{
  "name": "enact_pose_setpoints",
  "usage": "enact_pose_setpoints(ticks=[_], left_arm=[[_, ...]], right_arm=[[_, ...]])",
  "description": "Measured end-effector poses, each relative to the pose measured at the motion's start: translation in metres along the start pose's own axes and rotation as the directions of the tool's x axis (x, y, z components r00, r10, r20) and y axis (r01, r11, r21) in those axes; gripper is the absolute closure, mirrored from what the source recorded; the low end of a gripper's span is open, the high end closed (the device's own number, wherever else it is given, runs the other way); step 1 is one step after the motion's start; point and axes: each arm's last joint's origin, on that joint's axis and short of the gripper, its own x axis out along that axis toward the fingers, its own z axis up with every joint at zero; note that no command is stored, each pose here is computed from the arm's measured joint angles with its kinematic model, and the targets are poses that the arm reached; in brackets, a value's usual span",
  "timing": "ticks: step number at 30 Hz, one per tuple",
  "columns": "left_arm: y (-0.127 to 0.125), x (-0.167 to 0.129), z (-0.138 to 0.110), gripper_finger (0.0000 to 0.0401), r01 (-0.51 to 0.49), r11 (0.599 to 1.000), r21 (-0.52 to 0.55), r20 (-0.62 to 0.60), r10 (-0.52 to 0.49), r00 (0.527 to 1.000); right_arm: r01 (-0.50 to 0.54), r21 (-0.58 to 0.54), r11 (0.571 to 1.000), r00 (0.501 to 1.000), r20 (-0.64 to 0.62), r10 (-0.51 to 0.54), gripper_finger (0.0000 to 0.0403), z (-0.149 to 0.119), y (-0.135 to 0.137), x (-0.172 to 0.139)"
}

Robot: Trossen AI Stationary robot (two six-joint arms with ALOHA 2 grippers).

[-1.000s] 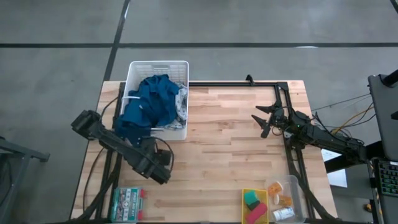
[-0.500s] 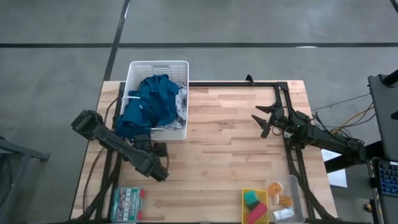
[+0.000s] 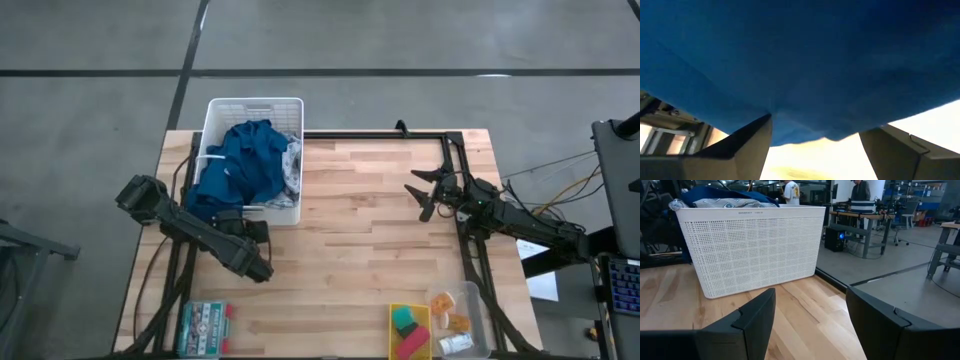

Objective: Pick & Place Medicine items
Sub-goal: Put the blue patient gown into the white laundry bin

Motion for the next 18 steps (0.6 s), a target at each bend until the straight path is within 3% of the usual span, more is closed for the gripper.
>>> enact_pose_setpoints(ticks=[8, 18], left_arm=[[0.0, -0.0001, 0.0001, 0.0125, -0.008, 0.998, 0.06, -0.009, 0.009, 1.0], [0.0011, -0.0004, -0.0004, 0.0225, -0.041, 0.997, 0.064, -0.043, 0.044, 0.998]], right_arm=[[0.0, 0.0, 1.0, 1.0, 0.0, 0.0, 0.0165, 0.0, 0.0, 0.0], [0.0, 0.0, 1.0, 1.0, 0.0, 0.0, 0.0165, 0.0, 0.0, 0.0]])
